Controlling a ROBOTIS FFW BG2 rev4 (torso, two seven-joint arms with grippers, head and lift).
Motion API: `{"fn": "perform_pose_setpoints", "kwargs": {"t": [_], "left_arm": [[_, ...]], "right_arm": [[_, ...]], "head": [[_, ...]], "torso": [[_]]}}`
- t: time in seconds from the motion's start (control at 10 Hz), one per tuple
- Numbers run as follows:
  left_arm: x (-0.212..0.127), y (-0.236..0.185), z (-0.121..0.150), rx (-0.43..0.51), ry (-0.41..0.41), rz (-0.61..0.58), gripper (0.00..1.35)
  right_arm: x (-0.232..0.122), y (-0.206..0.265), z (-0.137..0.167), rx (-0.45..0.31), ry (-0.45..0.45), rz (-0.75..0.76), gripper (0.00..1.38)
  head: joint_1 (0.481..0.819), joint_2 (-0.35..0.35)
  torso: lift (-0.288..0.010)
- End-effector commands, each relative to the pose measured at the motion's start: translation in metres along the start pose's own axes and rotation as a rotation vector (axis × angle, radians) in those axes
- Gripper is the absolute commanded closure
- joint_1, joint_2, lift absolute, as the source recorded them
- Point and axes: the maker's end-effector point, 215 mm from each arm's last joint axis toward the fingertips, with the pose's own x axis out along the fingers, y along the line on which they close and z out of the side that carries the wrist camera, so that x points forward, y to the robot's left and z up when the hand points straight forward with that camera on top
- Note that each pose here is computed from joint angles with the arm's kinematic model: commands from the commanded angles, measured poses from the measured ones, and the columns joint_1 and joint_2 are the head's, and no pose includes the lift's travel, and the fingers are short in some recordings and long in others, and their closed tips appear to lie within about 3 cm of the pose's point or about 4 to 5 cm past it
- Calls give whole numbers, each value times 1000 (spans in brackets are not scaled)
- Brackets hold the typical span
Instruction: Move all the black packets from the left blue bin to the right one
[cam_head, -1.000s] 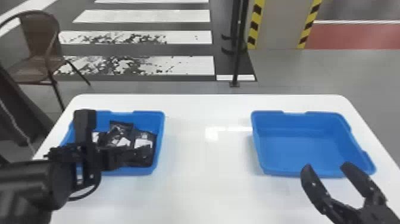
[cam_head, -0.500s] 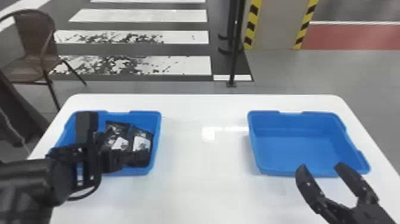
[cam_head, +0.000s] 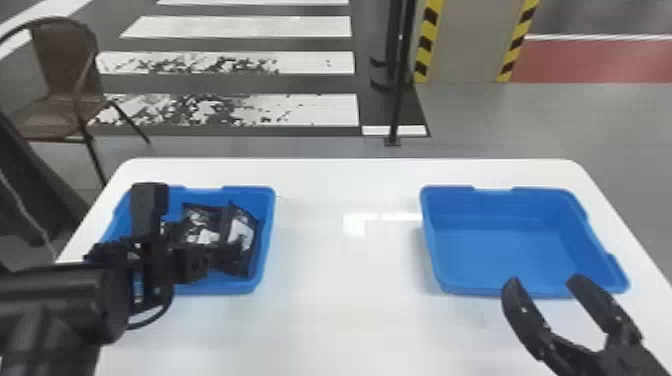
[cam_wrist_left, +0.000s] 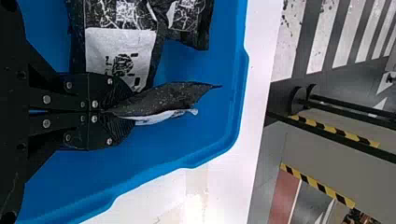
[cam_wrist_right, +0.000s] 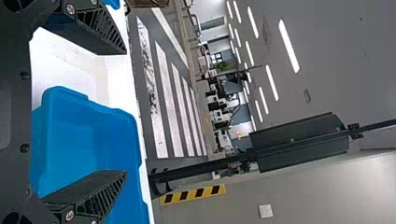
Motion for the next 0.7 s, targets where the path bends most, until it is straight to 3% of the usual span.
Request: {"fn": "perform_pose_setpoints", "kwargs": {"t": [0.0, 0.3, 0.6], "left_arm": [[-22, -2, 6, 24, -34, 11, 1170], [-80, -24, 10, 64, -100, -17, 1170], [-87, -105, 6, 85, -156, -270, 1170]], "right_arm": [[0, 1, 3, -1, -5, 3, 105], [5, 10, -3, 31, 21, 47, 104], [33, 38, -23, 125, 41, 209, 105]], "head": [[695, 22], [695, 39], [695, 42]], "torso": [[-140], [-140], [-140]]}}
